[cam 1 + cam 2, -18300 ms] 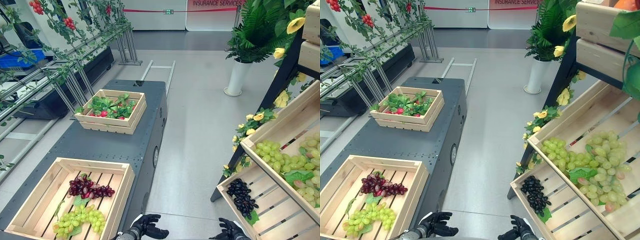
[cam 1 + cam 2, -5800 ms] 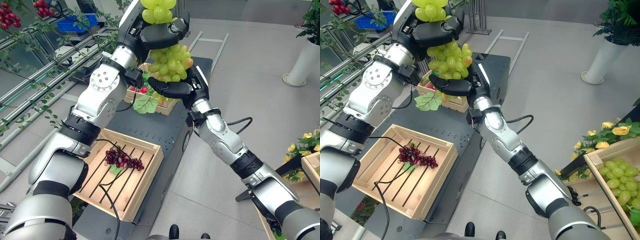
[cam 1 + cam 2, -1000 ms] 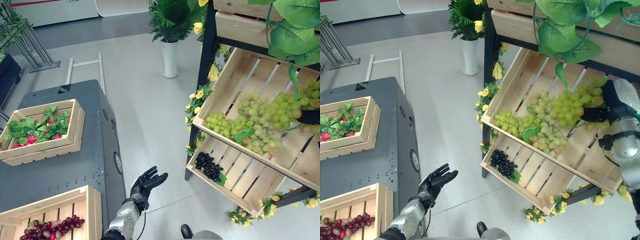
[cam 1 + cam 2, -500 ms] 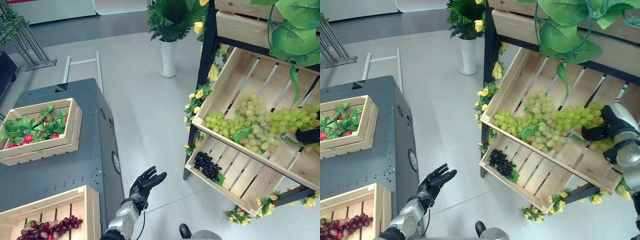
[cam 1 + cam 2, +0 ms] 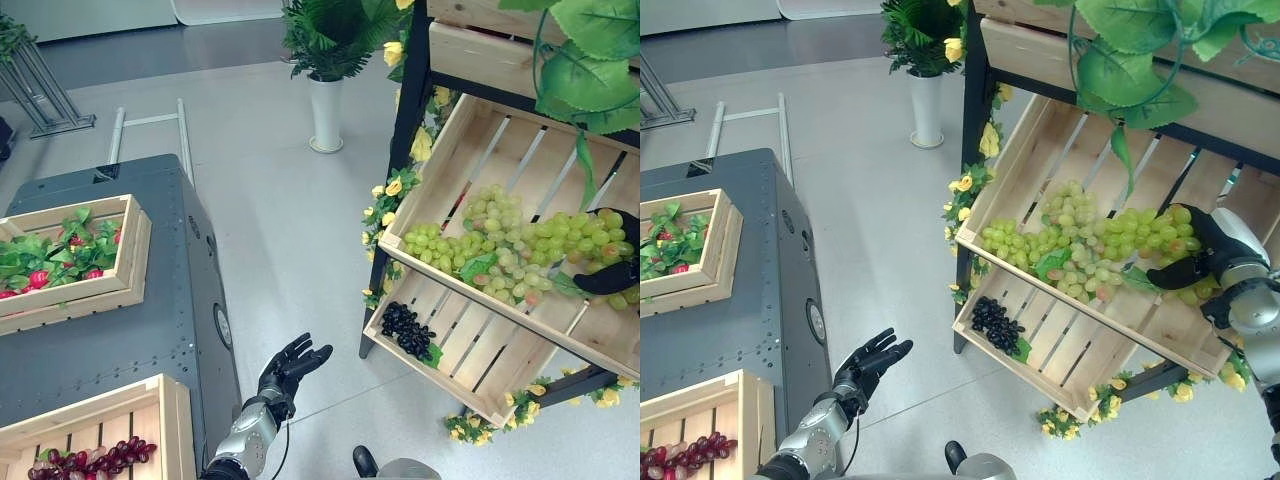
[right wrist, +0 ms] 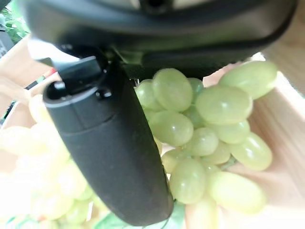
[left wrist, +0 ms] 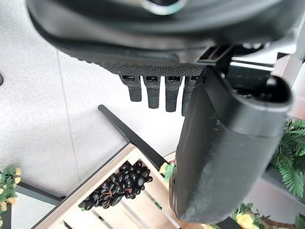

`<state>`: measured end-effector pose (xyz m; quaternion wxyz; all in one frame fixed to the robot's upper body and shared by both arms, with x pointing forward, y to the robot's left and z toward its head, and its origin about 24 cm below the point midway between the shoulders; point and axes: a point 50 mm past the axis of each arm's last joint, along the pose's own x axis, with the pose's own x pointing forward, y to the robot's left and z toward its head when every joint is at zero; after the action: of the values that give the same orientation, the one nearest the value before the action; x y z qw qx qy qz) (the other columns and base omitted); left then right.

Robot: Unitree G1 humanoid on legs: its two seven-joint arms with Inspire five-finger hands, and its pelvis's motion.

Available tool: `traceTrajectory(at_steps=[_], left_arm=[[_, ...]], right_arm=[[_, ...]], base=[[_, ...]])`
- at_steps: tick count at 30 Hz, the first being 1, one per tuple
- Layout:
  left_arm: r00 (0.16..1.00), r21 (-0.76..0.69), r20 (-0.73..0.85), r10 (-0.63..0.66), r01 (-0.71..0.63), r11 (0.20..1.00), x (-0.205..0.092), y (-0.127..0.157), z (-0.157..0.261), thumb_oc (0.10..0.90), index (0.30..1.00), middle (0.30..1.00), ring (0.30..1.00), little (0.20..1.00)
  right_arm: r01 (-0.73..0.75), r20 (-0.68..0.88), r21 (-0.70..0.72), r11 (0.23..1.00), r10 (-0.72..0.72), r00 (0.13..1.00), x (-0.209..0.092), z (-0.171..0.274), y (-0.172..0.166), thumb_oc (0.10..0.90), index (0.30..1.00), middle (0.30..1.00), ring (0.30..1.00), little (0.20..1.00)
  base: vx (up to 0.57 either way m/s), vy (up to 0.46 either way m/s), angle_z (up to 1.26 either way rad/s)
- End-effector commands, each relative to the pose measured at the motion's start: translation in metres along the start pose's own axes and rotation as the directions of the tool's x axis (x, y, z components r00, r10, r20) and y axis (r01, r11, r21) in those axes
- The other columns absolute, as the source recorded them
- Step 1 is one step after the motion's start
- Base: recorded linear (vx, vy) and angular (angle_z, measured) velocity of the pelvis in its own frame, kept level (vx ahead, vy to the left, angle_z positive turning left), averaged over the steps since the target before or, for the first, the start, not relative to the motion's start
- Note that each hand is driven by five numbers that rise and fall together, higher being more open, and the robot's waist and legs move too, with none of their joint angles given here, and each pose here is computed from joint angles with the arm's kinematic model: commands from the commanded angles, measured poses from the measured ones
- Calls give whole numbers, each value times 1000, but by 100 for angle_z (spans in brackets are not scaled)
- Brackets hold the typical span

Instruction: Pick up the fruits from the basket on one side to the basket on the other side

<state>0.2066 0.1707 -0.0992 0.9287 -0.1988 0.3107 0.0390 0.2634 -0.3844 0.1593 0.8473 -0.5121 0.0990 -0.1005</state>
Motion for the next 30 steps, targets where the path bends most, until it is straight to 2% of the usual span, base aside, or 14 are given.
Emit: traceTrajectory(at_steps=[1, 5, 12, 17, 26, 30], left_arm=[[994, 36, 86, -71, 68, 997, 5, -6, 20, 800, 900, 900, 900, 900], [994, 32, 81, -69, 66, 997, 5, -5, 17, 800, 900, 900, 900, 900], [996, 21, 72, -60, 59, 998, 4, -2, 13, 800, 900, 900, 900, 900], [996, 11, 69, -54, 54, 999, 3, -1, 8, 800, 900, 900, 900, 900], [997, -5, 68, -41, 41, 999, 1, 3, 3, 800, 900, 900, 900, 900], [997, -10, 62, -36, 37, 999, 0, 5, 0, 800, 900, 900, 900, 900]], right_arm=[[202, 146, 157, 967, -225, 963, 0, 22, -39, 800, 900, 900, 900, 900], [185, 215, 199, 962, -227, 950, -5, 33, -35, 800, 900, 900, 900, 900], [204, 298, 188, 961, -254, 920, -16, 44, -40, 800, 900, 900, 900, 900], [265, 410, 198, 944, -325, 852, -33, 61, -49, 800, 900, 900, 900, 900], [376, 545, 130, 918, -383, 746, -58, 83, -57, 800, 900, 900, 900, 900], [406, 575, 86, 910, -378, 725, -66, 87, -58, 800, 900, 900, 900, 900]], base=[[0, 0, 0], [2, 6, -2], [5, 7, -6], [2, 3, -1], [0, 10, -4], [7, 8, -4]])
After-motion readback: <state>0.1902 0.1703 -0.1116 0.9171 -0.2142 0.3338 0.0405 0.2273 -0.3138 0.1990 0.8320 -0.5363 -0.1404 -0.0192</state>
